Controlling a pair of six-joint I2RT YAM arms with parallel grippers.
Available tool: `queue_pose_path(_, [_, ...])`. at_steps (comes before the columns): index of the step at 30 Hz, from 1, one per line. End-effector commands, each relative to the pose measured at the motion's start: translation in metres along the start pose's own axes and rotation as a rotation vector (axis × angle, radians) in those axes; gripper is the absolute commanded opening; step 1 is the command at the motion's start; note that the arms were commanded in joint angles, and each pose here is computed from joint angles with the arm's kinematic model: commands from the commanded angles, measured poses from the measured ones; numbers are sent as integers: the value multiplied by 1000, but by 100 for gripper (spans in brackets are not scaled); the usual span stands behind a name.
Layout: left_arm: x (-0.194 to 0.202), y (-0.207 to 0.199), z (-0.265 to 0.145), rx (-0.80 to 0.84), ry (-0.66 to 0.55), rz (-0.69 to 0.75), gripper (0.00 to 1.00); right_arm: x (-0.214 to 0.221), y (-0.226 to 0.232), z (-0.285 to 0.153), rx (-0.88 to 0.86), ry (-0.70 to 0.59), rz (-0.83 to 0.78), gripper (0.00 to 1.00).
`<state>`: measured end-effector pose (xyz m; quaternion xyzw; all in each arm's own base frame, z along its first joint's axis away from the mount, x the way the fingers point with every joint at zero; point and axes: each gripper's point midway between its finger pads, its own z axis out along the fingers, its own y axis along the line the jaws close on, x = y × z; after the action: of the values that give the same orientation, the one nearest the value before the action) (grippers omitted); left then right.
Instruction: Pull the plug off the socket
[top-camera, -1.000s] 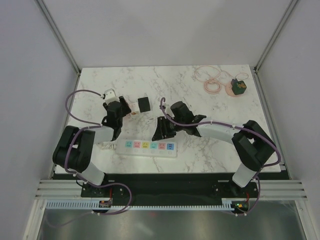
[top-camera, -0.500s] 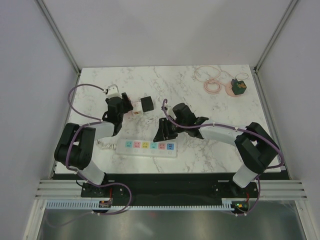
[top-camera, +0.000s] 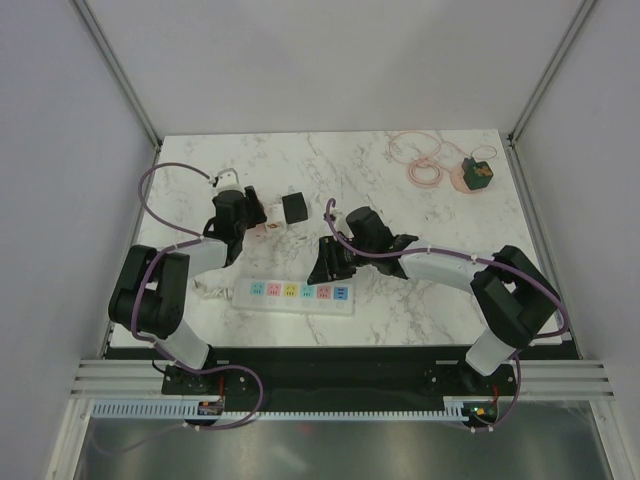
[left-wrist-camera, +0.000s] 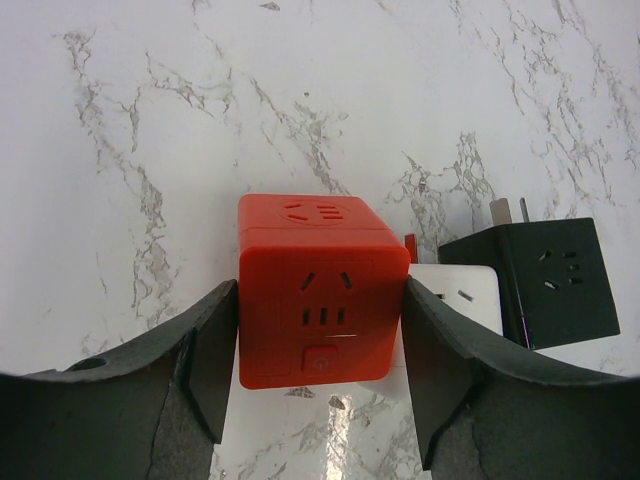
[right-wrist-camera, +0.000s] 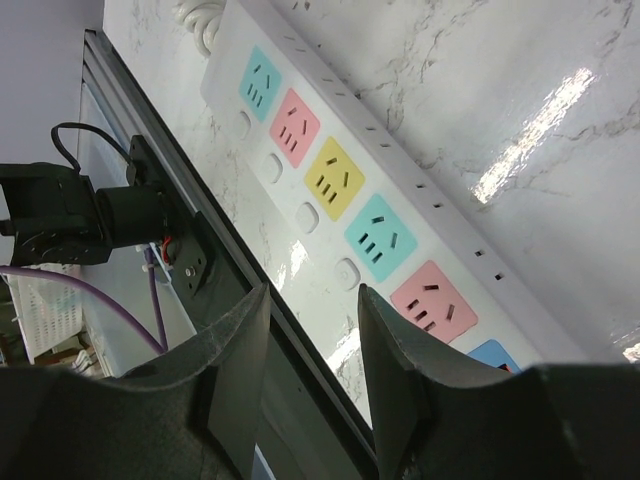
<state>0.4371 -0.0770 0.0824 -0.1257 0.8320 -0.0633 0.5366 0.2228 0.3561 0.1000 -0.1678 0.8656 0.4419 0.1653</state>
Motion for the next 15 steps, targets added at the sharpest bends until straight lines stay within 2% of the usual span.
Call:
queue_pose_path(1, [-22,-7,2,9,-50,-52,13,-10,9,-8,-17,-45,-28,49])
queue_pose_path(6, [-17,-4,-3,5,-49,-68,17,-6,5,-8,-9,-40,-19,49])
queue_pose_path(11, [-13,-7,-1,14,-27,-76,29,-6,7,-10,-11,-43,-17,49])
queue_pose_path(15, [-13,-7,-4,18,-29,-77,32,-5,6,-10,-11,-40,-19,49])
